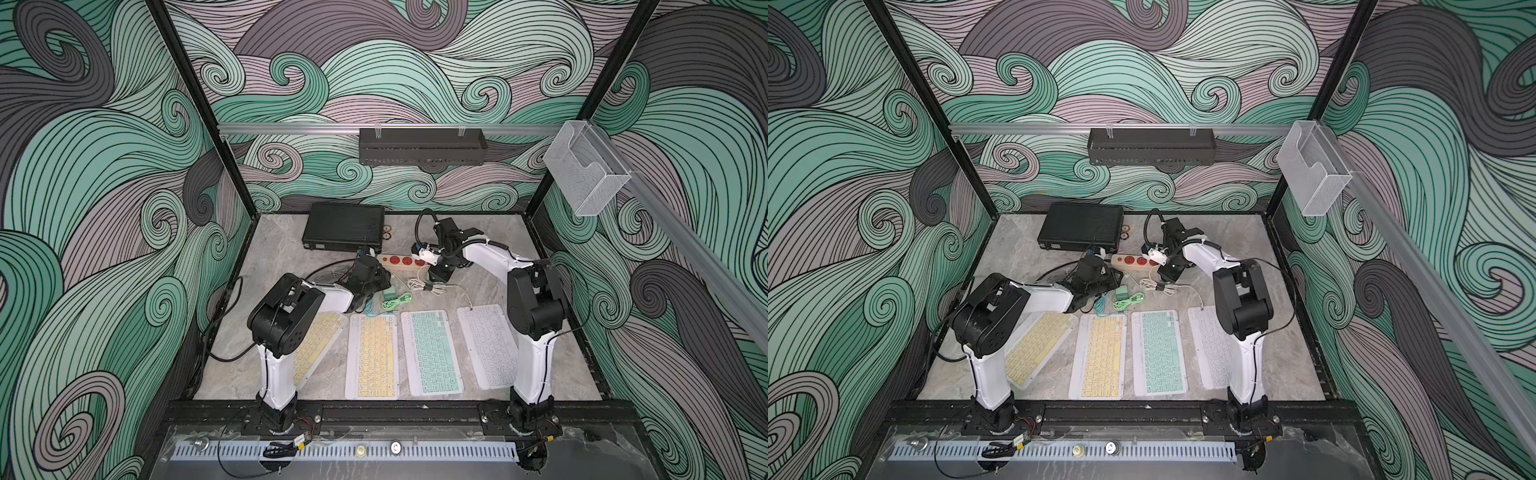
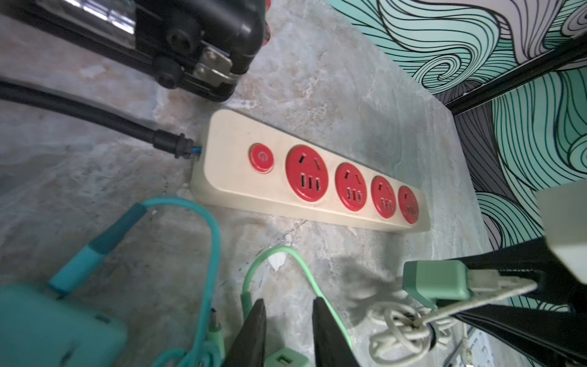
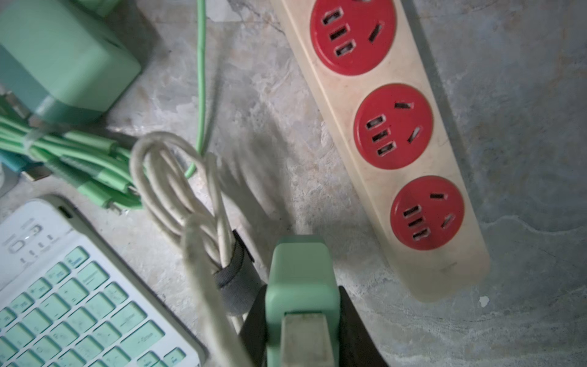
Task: Unplug the wireless keyboard
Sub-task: Adjust the socket at the center of the board, then place the plug at the center of the board.
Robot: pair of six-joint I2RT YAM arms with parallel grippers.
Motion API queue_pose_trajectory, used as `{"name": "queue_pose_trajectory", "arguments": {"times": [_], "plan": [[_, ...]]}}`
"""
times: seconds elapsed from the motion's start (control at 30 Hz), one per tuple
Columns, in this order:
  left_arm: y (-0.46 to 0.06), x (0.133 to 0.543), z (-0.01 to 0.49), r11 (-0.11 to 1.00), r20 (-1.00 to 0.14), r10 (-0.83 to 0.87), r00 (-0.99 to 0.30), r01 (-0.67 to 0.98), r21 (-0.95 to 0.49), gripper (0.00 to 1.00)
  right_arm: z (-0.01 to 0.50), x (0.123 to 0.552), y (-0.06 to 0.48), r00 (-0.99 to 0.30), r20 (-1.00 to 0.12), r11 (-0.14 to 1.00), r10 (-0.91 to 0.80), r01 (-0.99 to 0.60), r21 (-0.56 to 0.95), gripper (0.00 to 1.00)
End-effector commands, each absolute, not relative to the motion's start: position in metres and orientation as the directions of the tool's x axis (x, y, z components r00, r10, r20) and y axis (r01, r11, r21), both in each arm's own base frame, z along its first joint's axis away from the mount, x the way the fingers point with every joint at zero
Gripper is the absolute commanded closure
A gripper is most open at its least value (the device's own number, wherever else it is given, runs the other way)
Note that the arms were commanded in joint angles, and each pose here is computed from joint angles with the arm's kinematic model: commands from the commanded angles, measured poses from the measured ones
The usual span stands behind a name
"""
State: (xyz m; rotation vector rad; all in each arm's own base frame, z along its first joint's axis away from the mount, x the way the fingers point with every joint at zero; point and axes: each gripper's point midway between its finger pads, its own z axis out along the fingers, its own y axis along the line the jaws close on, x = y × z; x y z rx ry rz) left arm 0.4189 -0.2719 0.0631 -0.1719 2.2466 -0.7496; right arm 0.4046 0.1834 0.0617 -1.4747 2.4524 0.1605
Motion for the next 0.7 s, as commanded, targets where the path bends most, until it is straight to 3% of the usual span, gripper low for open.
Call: {"name": "queue_pose_trajectory", "arguments": {"times": [0.0,0.67], "plan": [[-0.276,0.421,0.091,0.822,-0.685,-0.324,-0.652,0.165,-0.546,0.72,0.083,0.387,0.191,-0.382,-0.341,0.406,-0.859,-0.914,0.000,1.00],[-0.268,0.414,0.105,0.844,-0.739,-0.325,-0.590,0.173,-0.508,0.73,0.055,0.352,0.187,-0.390,-0.244,0.362,-0.888,-0.919,0.154,1.00]]}}
